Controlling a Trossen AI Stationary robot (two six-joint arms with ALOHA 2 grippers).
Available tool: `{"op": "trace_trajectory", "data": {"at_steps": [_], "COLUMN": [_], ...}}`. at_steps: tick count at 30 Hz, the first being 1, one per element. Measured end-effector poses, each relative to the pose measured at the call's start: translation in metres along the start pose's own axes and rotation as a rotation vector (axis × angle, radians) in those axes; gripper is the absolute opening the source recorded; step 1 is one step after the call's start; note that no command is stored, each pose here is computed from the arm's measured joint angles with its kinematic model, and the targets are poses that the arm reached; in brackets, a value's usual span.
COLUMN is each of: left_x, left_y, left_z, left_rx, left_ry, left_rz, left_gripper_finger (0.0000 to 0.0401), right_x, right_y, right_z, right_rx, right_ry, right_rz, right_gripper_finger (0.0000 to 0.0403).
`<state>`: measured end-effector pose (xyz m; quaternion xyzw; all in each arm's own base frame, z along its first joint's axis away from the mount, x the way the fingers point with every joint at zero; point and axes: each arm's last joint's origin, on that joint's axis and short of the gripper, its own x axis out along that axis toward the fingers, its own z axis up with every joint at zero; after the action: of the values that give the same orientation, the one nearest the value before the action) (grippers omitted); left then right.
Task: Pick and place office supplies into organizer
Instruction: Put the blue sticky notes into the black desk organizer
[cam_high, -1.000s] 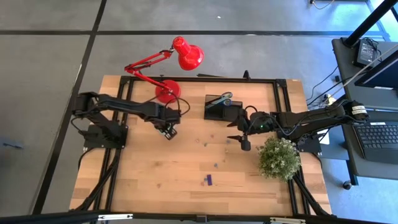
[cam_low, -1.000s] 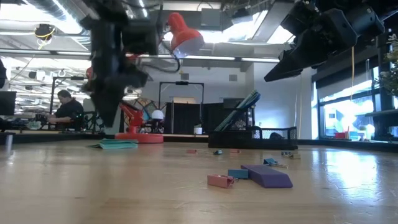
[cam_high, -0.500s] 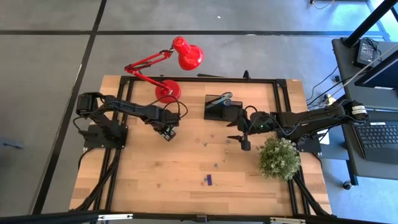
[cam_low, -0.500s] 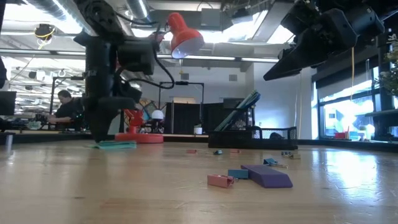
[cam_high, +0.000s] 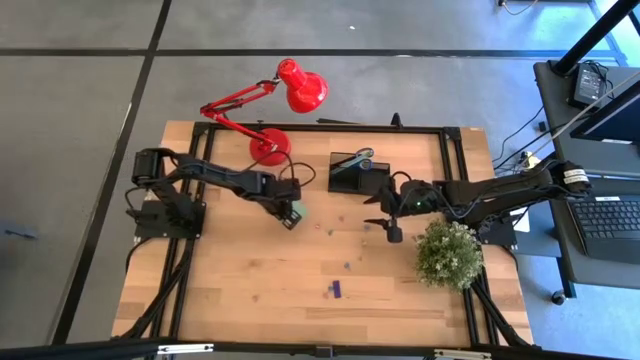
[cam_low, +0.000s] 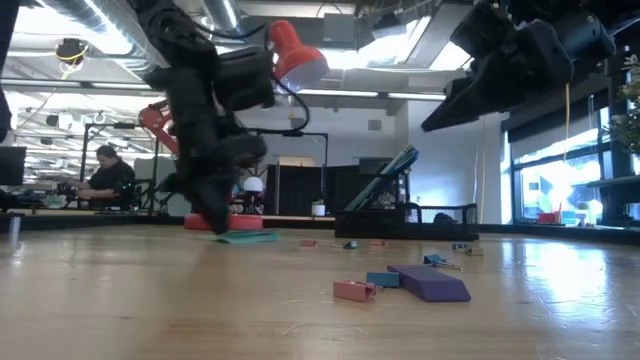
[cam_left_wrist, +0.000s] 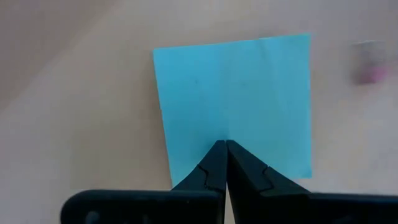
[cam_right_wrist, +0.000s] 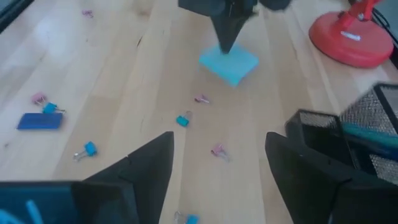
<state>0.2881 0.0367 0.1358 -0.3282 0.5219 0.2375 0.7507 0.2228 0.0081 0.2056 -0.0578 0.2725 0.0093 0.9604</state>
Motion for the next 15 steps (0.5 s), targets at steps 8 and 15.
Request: {"op": "trace_trajectory", "data": {"at_steps": [8, 15], "left_x": [0.025, 0.037], "left_y": [-0.018, -0.024], "left_z": [0.006, 0.011], "left_rx": [0.057, 0.052], "left_ry": [-0.045, -0.104], "left_rz": [-0.147, -0.207], "left_gripper_finger": [0.0002, 0.0002], "right_x": [0.046, 0.084], "right_y": [0.008, 0.013], "right_z": [-0.011, -0.002], "right_rx": [-0.211, -0.385], "right_ry": [0.007, 0.044], "right_rz": [0.015, -0.057], "right_gripper_finger": [0.0255, 0.0255]}}
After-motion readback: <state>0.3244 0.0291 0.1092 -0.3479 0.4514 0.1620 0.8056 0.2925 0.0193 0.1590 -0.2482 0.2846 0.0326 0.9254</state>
